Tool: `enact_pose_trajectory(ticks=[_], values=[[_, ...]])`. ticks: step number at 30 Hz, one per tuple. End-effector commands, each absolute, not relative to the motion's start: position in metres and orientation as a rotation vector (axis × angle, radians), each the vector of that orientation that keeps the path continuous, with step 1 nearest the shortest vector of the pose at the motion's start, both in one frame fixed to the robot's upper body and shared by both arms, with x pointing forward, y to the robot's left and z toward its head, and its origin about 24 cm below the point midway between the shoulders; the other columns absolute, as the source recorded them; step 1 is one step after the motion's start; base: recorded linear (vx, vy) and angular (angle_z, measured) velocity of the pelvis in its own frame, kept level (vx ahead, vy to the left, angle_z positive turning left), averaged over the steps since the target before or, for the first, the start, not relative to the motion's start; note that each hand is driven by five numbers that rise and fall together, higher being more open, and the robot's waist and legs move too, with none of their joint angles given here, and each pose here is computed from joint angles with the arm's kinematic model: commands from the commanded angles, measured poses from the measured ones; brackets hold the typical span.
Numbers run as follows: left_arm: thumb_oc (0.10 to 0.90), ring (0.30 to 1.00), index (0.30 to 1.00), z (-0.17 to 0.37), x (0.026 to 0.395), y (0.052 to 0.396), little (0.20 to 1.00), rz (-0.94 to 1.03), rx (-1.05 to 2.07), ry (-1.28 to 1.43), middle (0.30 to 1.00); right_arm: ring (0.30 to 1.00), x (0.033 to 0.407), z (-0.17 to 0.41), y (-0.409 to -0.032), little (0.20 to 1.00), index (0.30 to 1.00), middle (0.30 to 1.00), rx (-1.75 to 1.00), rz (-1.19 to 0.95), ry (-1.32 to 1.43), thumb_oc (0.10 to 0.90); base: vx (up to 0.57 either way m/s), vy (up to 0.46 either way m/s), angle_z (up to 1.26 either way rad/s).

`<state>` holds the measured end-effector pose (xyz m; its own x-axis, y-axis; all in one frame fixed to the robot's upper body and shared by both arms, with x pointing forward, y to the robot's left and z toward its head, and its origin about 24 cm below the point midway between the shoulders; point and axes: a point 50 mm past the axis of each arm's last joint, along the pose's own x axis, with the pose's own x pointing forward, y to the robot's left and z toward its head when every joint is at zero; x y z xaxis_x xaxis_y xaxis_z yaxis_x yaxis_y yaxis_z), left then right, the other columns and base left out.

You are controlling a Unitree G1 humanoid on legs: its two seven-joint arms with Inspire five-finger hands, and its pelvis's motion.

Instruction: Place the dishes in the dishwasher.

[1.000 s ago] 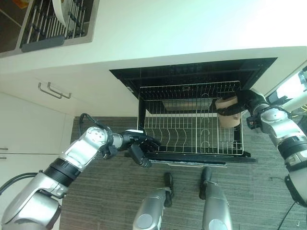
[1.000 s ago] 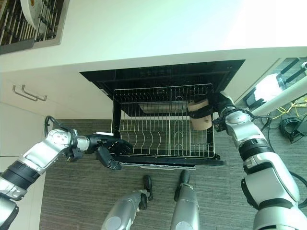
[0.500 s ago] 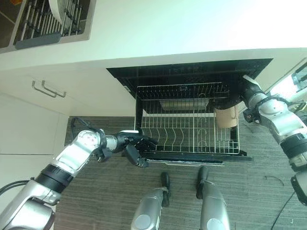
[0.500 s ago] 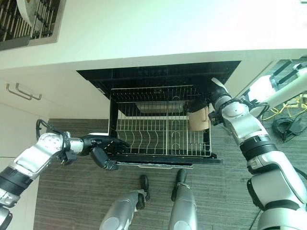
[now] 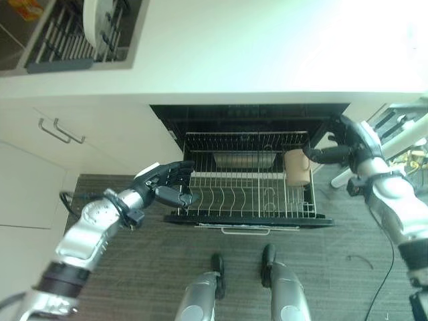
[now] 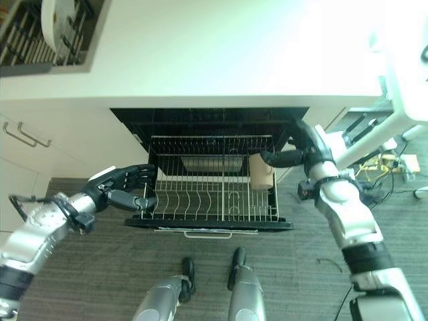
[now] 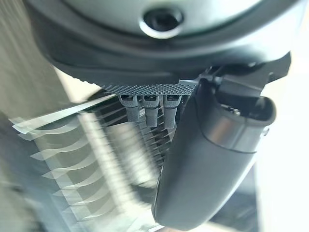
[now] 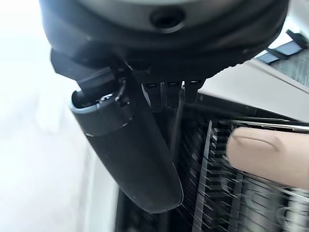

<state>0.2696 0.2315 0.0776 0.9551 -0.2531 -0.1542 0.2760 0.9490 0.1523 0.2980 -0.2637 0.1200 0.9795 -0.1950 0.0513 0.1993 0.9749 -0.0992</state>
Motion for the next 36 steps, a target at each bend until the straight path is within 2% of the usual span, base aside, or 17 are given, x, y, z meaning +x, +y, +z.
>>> enact_pose_trajectory(ticks=[1,10,12,15,22,28,36], values=[[0.8,0.9,0.9,0.119,0.26,0.227,0.9,-0.187,0.171,-0.215,0.9,0.9,0.284,0.159,-0.255,0.9,0.9,0.9,-0.076,-0.232,-0.35,0.8,0.09,0.184,-0.07],[0.8,0.9,0.9,0.143,0.241,0.235,0.9,0.008,-0.061,-0.499,0.9,0.9,0.245,0.159,-0.246,0.9,0.9,0.9,0.053,-0.285,-0.512,0.8,0.01,0.147,-0.09],[0.8,0.9,0.9,0.146,0.24,0.235,0.9,0.027,-0.096,-0.521,0.9,0.9,0.245,0.166,-0.244,0.9,0.9,0.9,0.052,-0.277,-0.55,0.8,0.02,-0.164,-0.34],[0.8,0.9,0.9,0.139,0.224,0.25,0.9,0.097,-0.257,-0.528,0.9,0.9,0.227,0.179,-0.246,0.9,0.9,0.9,0.054,-0.242,-0.655,0.8,0.11,-0.29,-0.19],[0.8,0.9,0.9,0.138,0.224,0.244,0.9,0.06,-0.345,-0.523,0.9,0.9,0.232,0.196,-0.243,0.9,0.9,0.9,0.0,-0.244,-0.712,0.8,0.01,0.013,0.14],[0.8,0.9,0.9,0.131,0.215,0.241,0.9,0.057,-0.382,-0.526,0.9,0.9,0.224,0.196,-0.253,0.9,0.9,0.9,-0.066,-0.215,-0.715,0.8,0.02,0.412,-0.09],[0.8,0.9,0.9,0.152,0.235,0.234,0.9,-0.031,-0.286,-0.589,0.9,0.9,0.225,0.198,-0.252,0.9,0.9,0.9,-0.036,-0.291,-0.741,0.8,0.01,0.553,-0.09]])
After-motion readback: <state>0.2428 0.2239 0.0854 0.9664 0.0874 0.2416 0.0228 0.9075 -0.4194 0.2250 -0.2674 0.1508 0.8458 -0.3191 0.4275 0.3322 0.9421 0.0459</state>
